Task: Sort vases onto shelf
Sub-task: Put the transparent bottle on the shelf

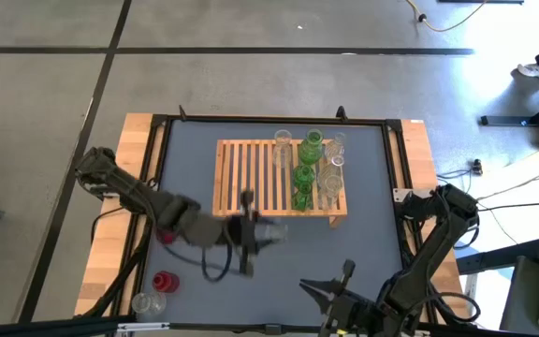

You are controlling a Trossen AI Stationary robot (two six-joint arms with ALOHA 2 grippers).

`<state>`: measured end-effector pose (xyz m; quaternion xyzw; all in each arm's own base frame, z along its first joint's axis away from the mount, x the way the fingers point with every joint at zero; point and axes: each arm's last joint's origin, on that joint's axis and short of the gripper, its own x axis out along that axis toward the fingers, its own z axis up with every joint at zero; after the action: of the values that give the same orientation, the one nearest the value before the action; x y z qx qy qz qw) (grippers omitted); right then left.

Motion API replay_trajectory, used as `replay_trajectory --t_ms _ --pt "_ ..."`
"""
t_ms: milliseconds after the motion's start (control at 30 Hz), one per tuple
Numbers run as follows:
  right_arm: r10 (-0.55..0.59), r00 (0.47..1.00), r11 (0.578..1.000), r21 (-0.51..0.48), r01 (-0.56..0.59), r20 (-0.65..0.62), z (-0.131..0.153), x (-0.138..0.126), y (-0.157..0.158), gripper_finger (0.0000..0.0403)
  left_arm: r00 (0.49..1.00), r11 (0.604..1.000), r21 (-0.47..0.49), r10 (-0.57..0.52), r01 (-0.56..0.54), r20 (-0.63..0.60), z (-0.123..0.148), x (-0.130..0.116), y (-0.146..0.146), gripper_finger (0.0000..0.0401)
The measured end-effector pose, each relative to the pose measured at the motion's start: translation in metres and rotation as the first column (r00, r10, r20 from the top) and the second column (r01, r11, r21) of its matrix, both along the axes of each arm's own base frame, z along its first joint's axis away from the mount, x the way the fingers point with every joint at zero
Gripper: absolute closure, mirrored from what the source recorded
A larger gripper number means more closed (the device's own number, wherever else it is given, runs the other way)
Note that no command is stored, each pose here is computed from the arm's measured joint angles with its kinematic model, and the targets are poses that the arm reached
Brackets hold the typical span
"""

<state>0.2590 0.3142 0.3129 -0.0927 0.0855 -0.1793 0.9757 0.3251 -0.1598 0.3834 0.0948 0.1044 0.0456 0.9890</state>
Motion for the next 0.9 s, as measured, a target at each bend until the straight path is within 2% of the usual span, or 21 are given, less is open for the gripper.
replay_trajectory --t_ms 167,467,667,800,900 --pt "-0.022 1.0 1.0 0.012 0.022 0.022 0.004 0.0 -0.002 0.0377 0.998 0.998 -0.014 0.062 -0.062 -0.024 0.009 0.007 0.049 0.0284" --pt "0.028 1.0 0.999 0.039 -0.028 0.004 0.004 0.002 -0.001 0.0377 0.986 0.994 -0.024 0.102 -0.106 -0.134 -0.001 0.02 0.114 0.0286" --pt "0.046 0.999 0.998 0.047 -0.046 -0.006 0.003 0.005 -0.002 0.0377 0.982 0.989 -0.039 0.134 -0.14 -0.13 -0.009 0.025 0.137 0.0283" --pt "0.09 0.996 0.994 0.062 -0.089 -0.024 0.003 0.005 -0.001 0.0377 0.974 0.986 -0.053 0.145 -0.156 -0.173 -0.031 0.026 0.145 0.0282" --pt "0.099 0.995 0.993 0.065 -0.097 -0.026 0.003 0.005 -0.001 0.0377 0.976 0.985 -0.056 0.154 -0.164 -0.155 -0.042 0.025 0.149 0.0281"
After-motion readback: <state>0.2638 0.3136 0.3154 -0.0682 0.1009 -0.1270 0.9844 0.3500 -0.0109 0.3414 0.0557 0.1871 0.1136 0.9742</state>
